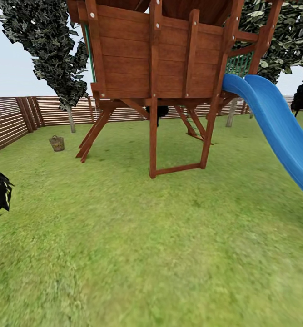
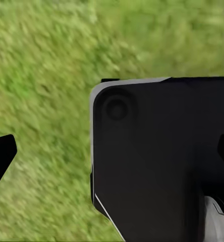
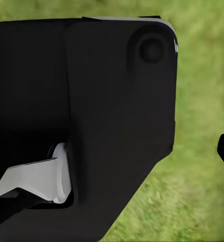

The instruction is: Take the three Easter eggs out of the wicker basket on the lawn in the garden, then place them on the lawn next to a single tree (choose any tree) so that all three eggs are next to the same tree and none are left in the basket.

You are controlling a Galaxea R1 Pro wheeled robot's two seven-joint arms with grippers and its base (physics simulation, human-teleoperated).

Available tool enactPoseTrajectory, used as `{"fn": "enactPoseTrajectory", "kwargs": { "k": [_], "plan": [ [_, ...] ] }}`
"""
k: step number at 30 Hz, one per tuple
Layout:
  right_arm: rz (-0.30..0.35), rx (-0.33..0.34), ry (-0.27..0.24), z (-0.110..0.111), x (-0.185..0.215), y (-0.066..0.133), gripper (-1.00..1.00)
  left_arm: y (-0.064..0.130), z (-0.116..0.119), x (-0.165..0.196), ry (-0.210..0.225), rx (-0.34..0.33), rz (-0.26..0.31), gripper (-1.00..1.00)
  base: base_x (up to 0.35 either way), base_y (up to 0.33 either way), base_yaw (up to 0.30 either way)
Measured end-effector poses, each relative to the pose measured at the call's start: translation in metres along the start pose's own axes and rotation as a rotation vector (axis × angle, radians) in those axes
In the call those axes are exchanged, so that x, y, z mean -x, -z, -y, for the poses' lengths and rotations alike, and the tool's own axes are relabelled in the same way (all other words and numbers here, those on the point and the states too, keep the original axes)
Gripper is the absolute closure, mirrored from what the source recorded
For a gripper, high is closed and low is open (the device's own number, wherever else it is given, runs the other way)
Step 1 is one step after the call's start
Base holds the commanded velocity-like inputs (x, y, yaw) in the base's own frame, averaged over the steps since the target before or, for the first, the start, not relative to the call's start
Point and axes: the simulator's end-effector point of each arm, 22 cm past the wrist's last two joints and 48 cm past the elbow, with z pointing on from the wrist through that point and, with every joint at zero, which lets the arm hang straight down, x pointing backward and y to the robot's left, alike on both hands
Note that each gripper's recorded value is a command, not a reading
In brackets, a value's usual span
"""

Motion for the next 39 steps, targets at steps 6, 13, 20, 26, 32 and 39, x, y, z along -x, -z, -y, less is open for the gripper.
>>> {"fn": "enactPoseTrajectory", "kwargs": {
  "k": [6,13,20,26,32,39],
  "plan": [
    [0.0,0.0,0.001,-0.0001,-0.0001,0.0,-1.0,0.0,0.0,-0.0001,0.0,0.0,0.0,-1.0,0.303,-0.176,0.101],
    [0.0,0.0,0.003,-0.0002,-0.0002,0.0,-1.0,0.0001,0.0001,-0.0004,0.0,0.0,0.0,-1.0,0.303,-0.176,0.145],
    [0.0,0.001,0.003,-0.0002,-0.0002,0.0,-1.0,0.0,0.0001,0.0002,0.0,0.0,0.0,-1.0,0.303,-0.176,0.026],
    [-0.001,0.001,0.003,-0.0002,-0.0002,0.0,-1.0,0.0001,0.0001,-0.0002,0.0,0.0,0.0,-1.0,0.303,-0.174,0.153],
    [-0.001,0.001,0.003,-0.0002,-0.0003,0.0,-1.0,0.0,0.0,0.0,0.0,0.0,0.0,-1.0,0.306,-0.136,0.23],
    [0.0,0.001,0.004,-0.0002,-0.0002,0.0,-1.0,0.0,0.0001,0.0001,0.0,0.0,0.001,-1.0,0.312,-0.096,0.185]
  ]
}}
